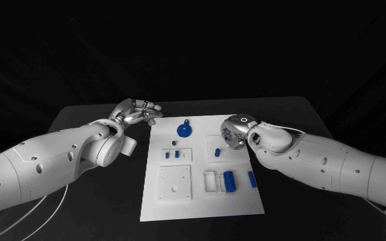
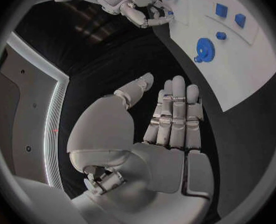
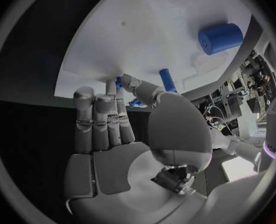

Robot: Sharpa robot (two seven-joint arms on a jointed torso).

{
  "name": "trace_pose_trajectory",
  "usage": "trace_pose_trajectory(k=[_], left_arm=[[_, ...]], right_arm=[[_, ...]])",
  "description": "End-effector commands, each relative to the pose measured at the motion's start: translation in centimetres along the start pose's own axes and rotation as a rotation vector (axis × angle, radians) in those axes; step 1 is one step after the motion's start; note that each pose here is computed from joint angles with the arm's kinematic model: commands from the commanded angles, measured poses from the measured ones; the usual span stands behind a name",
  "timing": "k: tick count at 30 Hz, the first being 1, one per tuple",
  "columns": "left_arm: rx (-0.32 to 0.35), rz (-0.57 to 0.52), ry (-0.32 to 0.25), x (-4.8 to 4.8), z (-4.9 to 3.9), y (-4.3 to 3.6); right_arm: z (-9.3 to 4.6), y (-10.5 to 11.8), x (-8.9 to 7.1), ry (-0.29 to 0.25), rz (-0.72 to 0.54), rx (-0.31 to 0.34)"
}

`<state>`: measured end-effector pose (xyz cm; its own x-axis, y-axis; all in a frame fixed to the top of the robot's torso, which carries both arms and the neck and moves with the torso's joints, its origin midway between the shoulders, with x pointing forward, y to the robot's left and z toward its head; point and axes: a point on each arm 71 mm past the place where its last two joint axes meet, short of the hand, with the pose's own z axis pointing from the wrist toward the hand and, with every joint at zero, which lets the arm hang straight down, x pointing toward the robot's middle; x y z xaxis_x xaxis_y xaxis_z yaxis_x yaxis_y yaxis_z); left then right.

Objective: Assemble the parts on the task board

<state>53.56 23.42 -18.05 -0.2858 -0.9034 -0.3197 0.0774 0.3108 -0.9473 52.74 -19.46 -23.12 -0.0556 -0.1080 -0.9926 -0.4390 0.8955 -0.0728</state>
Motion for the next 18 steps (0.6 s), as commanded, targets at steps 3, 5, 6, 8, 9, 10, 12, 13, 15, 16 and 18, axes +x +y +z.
trace_pose_trajectory(k=[3,5,6,8,9,10,12,13,15,16,18], left_arm=[[0.011,-0.011,0.011,0.14,0.07,-0.20],[0.010,-0.011,0.010,0.11,0.08,-0.18],[0.010,-0.011,0.009,0.09,0.08,-0.18],[0.010,-0.010,0.007,0.05,0.11,-0.16],[0.010,-0.010,0.007,0.04,0.12,-0.15],[0.009,-0.010,0.007,0.01,0.13,-0.14],[0.010,-0.009,0.005,-0.03,0.15,-0.13],[0.010,-0.009,0.004,-0.04,0.15,-0.12],[0.009,-0.009,0.003,-0.10,0.15,-0.10],[0.009,-0.009,0.003,-0.11,0.16,-0.08],[0.008,-0.009,0.001,-0.14,0.16,-0.07]], right_arm=[[-0.12,0.23,0.13,-0.015,-0.025,0.008],[-0.16,0.31,0.09,-0.024,-0.022,0.008],[-0.19,0.34,0.06,-0.029,-0.021,0.008],[-0.21,0.36,-0.02,-0.041,-0.018,0.009],[-0.21,0.36,-0.06,-0.047,-0.017,0.009],[-0.22,0.37,-0.10,-0.054,-0.015,0.010],[-0.23,0.37,-0.14,-0.060,-0.016,0.013],[-0.23,0.37,-0.15,-0.063,-0.015,0.013],[-0.24,0.33,-0.20,-0.070,-0.014,0.014],[-0.26,0.28,-0.21,-0.072,-0.014,0.015],[-0.28,0.22,-0.23,-0.077,-0.013,0.016]])
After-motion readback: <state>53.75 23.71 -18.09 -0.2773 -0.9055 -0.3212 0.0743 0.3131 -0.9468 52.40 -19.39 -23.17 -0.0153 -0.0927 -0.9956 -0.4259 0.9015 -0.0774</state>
